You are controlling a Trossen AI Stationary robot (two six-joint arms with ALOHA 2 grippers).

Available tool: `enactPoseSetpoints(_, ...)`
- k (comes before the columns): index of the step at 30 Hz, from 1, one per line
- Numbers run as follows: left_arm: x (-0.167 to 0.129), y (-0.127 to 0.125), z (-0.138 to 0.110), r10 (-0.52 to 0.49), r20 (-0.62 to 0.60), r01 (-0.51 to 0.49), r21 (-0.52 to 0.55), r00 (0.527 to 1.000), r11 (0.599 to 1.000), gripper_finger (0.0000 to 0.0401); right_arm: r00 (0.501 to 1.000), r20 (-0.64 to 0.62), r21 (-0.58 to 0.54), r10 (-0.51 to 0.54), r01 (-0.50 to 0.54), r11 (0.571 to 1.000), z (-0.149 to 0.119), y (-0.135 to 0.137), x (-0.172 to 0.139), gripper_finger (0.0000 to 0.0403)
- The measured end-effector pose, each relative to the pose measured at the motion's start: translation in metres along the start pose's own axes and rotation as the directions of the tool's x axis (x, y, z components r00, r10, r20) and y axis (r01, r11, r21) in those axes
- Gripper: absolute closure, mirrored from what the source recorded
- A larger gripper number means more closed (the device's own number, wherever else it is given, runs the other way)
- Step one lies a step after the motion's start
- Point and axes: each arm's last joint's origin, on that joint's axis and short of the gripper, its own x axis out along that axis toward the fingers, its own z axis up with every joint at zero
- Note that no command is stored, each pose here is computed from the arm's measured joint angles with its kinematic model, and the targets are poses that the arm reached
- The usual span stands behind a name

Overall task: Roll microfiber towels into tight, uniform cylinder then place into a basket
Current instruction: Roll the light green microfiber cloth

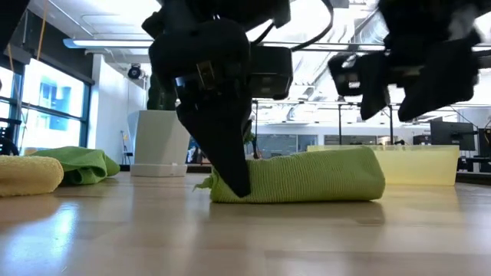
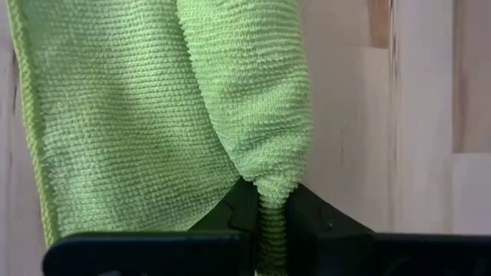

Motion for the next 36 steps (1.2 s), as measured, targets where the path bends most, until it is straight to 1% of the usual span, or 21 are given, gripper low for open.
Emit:
enactPoseSetpoints(3, 0.002, 0.004, 0.002, -0.048, 0.026, 0.049, -0.028, 0.999, 0.998, 0.0382, 0.994, -0.014, -0.086, -0.105, 0.103, 0.991, 0.001, 0.013, 0.008, 0.0265)
enactPoseSetpoints(5, 0.003, 0.006, 0.003, -0.069, 0.047, 0.071, -0.036, 0.997, 0.997, 0.0383, 0.984, -0.055, -0.113, -0.168, 0.161, 0.980, -0.002, 0.019, 0.015, 0.0265)
enactPoseSetpoints(7, 0.003, 0.005, 0.004, -0.082, 0.058, 0.084, -0.042, 0.995, 0.996, 0.0382, 0.977, -0.093, -0.118, -0.191, 0.180, 0.977, -0.007, 0.021, 0.022, 0.0265)
enactPoseSetpoints(9, 0.003, 0.005, 0.006, -0.091, 0.070, 0.094, -0.040, 0.993, 0.995, 0.0380, 0.975, -0.131, -0.121, -0.181, 0.166, 0.979, -0.013, 0.023, 0.029, 0.0265)
enactPoseSetpoints(12, 0.003, 0.005, 0.006, -0.089, 0.070, 0.094, -0.064, 0.994, 0.994, 0.0380, 0.973, -0.148, -0.101, -0.175, 0.162, 0.982, -0.019, 0.024, 0.037, 0.0265)
enactPoseSetpoints(18, 0.003, 0.007, 0.006, -0.086, 0.073, 0.094, -0.107, 0.994, 0.990, 0.0377, 0.978, -0.162, -0.001, -0.134, 0.136, 0.991, -0.026, 0.021, 0.044, 0.0265)
enactPoseSetpoints(22, 0.003, 0.007, 0.006, -0.086, 0.073, 0.095, -0.136, 0.994, 0.986, 0.0363, 0.982, -0.169, 0.079, -0.084, 0.098, 0.992, -0.031, 0.017, 0.047, 0.0263)
enactPoseSetpoints(25, 0.003, 0.007, 0.006, -0.086, 0.074, 0.096, -0.147, 0.994, 0.984, 0.0341, 0.985, -0.167, 0.119, -0.053, 0.074, 0.990, -0.034, 0.015, 0.048, 0.0250)
enactPoseSetpoints(28, 0.003, 0.006, 0.006, -0.087, 0.074, 0.097, -0.146, 0.993, 0.985, 0.0317, 0.985, -0.170, 0.158, -0.041, 0.068, 0.985, -0.036, 0.012, 0.049, 0.0227)
enactPoseSetpoints(31, -0.002, 0.005, 0.007, -0.085, 0.084, 0.095, -0.120, 0.993, 0.988, 0.0295, 0.984, -0.176, 0.165, -0.037, 0.066, 0.984, -0.037, 0.012, 0.049, 0.0204)
enactPoseSetpoints(33, -0.007, 0.005, 0.007, -0.076, 0.082, 0.084, -0.098, 0.994, 0.992, 0.0287, 0.983, -0.179, 0.168, -0.035, 0.065, 0.984, -0.038, 0.013, 0.049, 0.0194)
enactPoseSetpoints(36, -0.019, 0.005, 0.007, -0.068, 0.085, 0.074, -0.075, 0.994, 0.994, 0.0282, 0.982, -0.186, 0.196, -0.030, 0.067, 0.978, -0.039, 0.013, 0.051, 0.0191)
